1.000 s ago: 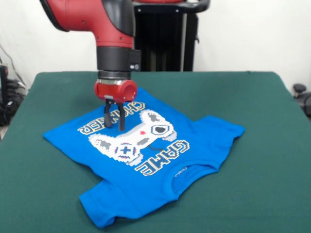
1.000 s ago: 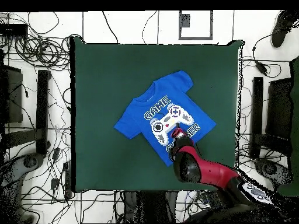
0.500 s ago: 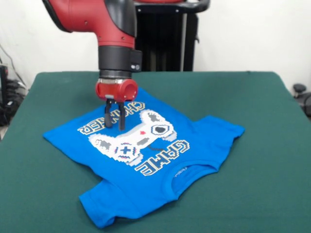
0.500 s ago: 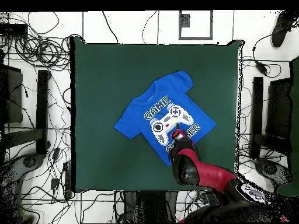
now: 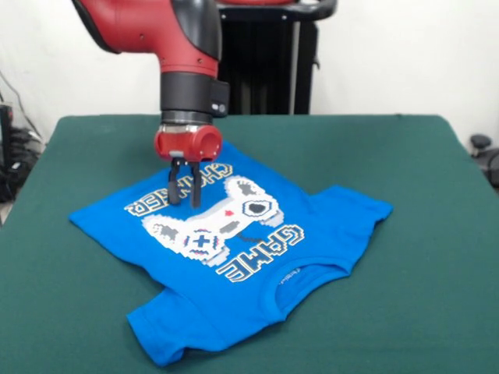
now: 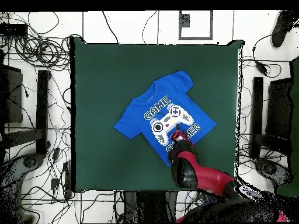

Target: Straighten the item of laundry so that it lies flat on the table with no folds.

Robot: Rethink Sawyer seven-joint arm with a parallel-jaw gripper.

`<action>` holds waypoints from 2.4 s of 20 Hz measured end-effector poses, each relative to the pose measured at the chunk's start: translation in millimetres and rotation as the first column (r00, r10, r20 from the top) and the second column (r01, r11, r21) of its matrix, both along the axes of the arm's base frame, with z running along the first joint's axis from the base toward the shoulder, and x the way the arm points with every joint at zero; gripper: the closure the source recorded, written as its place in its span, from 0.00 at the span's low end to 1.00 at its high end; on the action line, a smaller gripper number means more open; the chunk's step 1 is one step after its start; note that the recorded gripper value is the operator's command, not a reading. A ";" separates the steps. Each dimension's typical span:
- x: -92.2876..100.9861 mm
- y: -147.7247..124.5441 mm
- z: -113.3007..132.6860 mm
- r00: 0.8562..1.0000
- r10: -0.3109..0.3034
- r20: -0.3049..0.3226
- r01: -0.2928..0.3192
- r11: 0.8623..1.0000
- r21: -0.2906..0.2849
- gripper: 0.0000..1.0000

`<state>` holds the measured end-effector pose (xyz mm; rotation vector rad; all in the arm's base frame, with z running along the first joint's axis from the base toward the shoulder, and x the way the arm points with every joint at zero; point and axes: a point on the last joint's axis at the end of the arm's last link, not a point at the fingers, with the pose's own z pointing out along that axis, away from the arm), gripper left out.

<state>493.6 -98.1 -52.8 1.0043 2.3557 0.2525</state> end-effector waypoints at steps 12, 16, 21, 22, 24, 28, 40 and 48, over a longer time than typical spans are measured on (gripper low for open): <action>-6.0 0.0 -1.6 0.999 0.004 0.044 -0.004 1.000 -0.003 0.00; -10.4 0.5 1.7 1.000 0.005 0.017 -0.005 1.000 0.001 0.00; -26.2 3.7 7.2 0.998 0.008 -0.067 -0.007 1.000 0.019 0.00; -34.8 6.3 8.7 0.994 0.010 -0.106 -0.007 1.000 0.030 0.00; -43.5 8.5 11.3 0.989 0.012 -0.145 -0.006 0.999 0.040 0.00; -72.6 15.7 16.9 0.968 0.014 -0.251 0.005 0.997 0.072 0.00; -100.9 29.9 18.2 0.943 0.030 -0.330 0.006 0.994 0.108 0.00; -101.4 30.6 19.3 0.942 0.032 -0.333 0.004 0.994 0.107 0.00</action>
